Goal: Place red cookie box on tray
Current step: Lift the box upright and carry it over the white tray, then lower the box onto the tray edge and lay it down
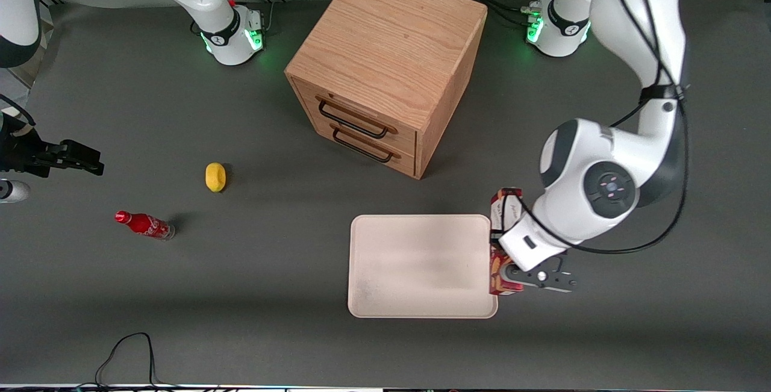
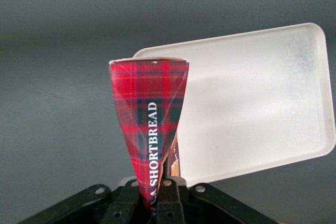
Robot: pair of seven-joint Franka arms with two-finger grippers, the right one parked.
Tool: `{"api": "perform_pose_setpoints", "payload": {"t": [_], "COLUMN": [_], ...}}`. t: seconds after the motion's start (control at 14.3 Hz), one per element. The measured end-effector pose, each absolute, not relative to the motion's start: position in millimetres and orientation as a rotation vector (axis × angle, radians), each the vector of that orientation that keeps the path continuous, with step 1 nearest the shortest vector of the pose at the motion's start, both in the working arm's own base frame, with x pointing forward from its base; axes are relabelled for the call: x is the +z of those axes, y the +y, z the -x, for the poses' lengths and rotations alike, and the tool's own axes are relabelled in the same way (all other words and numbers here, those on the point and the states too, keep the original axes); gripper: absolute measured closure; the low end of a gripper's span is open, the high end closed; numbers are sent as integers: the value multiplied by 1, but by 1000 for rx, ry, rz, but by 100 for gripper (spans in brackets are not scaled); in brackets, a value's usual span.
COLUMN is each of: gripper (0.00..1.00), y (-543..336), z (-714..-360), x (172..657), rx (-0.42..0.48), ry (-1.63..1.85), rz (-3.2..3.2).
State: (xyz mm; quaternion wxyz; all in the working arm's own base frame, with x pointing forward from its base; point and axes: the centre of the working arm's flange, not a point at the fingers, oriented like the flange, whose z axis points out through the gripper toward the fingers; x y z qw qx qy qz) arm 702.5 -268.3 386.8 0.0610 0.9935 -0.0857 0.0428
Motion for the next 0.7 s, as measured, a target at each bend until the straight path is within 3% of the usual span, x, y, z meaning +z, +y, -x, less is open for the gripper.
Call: {"api": "perform_pose_setpoints", "payload": {"t": [0.35, 0.7], "gripper": [95, 95], "y": [-292, -296], "z": [-711, -713], "x": [322, 280], "rx": [211, 204], "ry": [-285, -178], "rz": [-2998, -3008]}}
